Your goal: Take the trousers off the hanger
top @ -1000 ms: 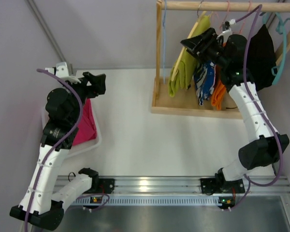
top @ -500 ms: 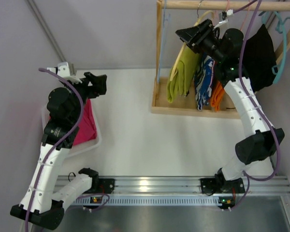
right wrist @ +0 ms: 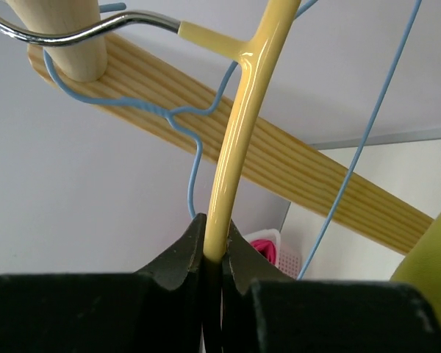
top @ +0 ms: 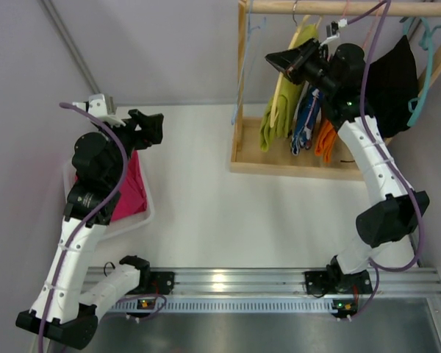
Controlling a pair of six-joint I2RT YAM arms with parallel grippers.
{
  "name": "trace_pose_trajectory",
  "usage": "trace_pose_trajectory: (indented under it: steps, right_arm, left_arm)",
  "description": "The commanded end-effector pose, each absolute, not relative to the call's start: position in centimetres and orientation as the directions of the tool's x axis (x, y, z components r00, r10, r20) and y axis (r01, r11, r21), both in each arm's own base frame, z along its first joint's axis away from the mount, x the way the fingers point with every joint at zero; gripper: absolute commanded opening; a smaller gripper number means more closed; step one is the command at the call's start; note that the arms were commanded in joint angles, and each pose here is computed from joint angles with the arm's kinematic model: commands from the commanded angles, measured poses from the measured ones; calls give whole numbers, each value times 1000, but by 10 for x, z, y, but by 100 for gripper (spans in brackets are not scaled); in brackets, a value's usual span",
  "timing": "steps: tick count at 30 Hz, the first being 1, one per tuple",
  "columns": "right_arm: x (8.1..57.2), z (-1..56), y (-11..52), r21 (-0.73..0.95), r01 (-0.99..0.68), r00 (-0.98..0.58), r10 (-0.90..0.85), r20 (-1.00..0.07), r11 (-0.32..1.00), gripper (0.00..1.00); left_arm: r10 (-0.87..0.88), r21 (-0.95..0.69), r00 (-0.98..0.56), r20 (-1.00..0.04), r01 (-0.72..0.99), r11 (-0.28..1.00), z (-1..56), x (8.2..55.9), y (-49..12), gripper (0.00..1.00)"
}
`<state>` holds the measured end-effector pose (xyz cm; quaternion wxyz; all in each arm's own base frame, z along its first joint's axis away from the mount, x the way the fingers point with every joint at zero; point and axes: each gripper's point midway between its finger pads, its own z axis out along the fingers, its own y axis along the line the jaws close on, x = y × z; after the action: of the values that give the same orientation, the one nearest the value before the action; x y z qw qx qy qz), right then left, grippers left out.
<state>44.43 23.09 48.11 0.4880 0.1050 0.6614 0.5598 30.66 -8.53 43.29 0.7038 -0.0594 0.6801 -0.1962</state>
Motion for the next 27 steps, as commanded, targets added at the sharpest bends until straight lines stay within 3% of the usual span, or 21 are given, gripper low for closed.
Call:
trace_pose_trajectory:
  steps: [1, 12, 27]
  right_arm:
    - [390, 593, 229, 646, -717, -323, 697, -640, 261, 0]
    - [342, 646, 223, 528, -829, -256, 714, -652, 185, 0]
    - [305, 605, 221, 608, -779, -372, 666, -647, 155, 0]
  left_arm:
    - [-383, -371, 11, -924, 226, 901, 442, 307, -89, 81]
    - [-392, -384, -15, -920, 241, 891, 435, 307, -93, 79]
    - [-331, -324, -31, -943, 315, 892, 431, 310, -106, 86]
